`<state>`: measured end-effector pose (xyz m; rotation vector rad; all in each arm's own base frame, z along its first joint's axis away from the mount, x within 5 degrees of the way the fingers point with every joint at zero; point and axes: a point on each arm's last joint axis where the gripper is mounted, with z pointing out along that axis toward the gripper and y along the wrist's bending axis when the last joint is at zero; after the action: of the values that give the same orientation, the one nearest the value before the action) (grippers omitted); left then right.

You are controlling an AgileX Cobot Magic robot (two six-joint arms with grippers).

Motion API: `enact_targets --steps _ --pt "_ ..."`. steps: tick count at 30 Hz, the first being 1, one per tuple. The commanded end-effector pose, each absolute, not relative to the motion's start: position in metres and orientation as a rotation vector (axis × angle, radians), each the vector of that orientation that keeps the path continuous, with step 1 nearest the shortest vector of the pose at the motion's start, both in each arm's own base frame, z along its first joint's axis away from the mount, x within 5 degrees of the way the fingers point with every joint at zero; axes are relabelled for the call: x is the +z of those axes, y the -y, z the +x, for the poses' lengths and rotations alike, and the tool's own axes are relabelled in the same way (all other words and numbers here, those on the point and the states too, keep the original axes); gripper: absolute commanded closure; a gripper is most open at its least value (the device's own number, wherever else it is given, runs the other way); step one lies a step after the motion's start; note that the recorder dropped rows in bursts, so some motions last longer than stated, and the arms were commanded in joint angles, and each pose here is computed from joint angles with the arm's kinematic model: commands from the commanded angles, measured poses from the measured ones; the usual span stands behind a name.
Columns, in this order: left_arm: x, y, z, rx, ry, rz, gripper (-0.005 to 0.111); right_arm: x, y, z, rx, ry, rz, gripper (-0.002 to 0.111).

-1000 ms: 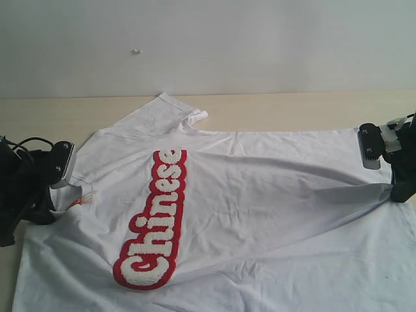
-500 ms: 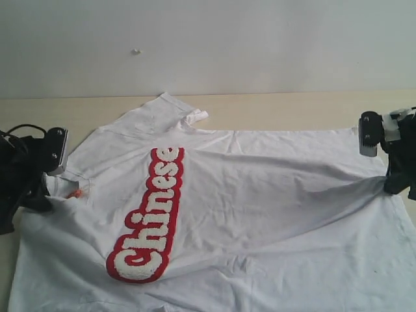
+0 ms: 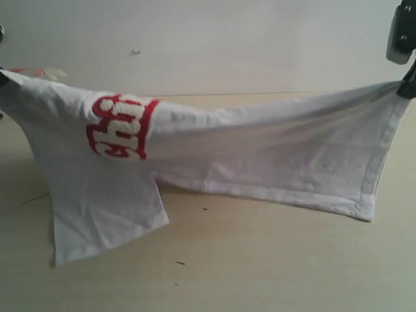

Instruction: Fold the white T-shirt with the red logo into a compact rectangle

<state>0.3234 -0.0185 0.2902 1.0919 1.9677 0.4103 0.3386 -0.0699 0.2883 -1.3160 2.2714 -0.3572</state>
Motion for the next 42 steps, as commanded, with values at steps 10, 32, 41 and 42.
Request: enact_targets --steps 10,32,41,42 --pt "0.349 -0.036 0.271 0.471 -2.015 0.730 0.107 0.369 0.050 0.295 -0.415 -2.042 -1.098 0.108" --pt "0.398 -0.049 0.210 0.673 -1.972 0.400 0.107 0.417 0.027 0.262 -0.292 -1.837 -0.921 0.108" --pt "0.420 -0.047 0.191 0.679 -1.956 0.349 0.107 0.431 0.019 0.250 -0.243 -1.764 -0.881 0.108" --pt "0.421 -0.047 0.189 0.676 -1.962 0.339 0.107 0.432 0.019 0.249 -0.239 -1.761 -0.879 0.108"
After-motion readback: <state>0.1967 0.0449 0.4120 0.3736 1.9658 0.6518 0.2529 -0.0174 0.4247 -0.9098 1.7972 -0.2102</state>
